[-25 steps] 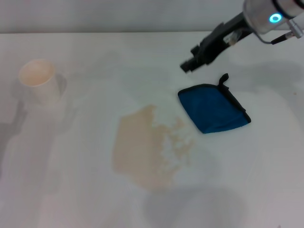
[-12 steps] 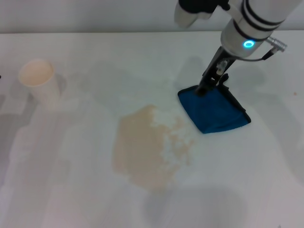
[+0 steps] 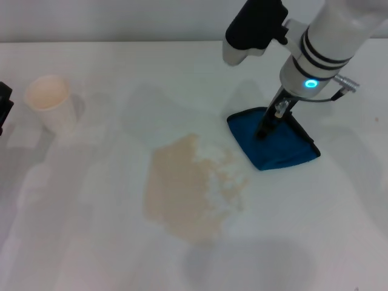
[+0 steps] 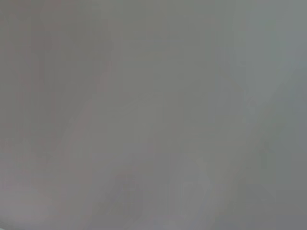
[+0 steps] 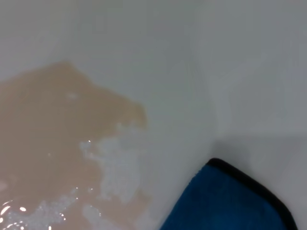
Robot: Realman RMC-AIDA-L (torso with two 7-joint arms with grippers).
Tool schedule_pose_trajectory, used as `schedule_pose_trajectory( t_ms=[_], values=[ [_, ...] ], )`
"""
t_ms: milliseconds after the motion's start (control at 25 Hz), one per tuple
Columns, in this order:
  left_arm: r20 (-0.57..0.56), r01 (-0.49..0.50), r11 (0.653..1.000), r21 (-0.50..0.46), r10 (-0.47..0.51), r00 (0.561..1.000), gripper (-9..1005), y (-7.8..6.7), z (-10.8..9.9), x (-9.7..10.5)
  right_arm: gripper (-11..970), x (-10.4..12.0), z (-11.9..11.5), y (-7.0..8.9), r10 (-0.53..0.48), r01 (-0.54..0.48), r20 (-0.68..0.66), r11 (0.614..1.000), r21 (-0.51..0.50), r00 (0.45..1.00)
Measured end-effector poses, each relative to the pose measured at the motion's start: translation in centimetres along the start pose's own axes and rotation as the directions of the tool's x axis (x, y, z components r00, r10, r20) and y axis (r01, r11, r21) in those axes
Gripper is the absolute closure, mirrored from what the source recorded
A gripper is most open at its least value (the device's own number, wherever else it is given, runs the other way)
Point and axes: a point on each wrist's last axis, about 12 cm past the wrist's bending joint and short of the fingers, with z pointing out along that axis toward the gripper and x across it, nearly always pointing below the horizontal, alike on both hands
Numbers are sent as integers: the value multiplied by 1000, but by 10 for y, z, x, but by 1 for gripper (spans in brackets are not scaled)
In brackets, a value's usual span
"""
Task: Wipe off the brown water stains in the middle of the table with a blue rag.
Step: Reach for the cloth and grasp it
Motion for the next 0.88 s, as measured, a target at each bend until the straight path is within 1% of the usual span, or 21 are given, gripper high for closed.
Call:
schedule_pose_trajectory(
  t_ms=[240, 520, 880],
  values=[
    [-2, 4, 1000, 0, -4, 1000, 115, -1, 0, 1, 365, 10, 12, -3, 30, -30, -14, 1000, 7, 999],
    [-3, 5, 1000, -4, -5, 1000, 116, 0, -2, 1, 366, 17, 21, 1, 31, -31, -27, 1000, -1, 999],
    [-11, 12, 1000, -12, -13, 1000, 116, 0, -5, 4, 365, 20, 25, 1, 40, -40, -23, 999, -6, 999]
  ],
)
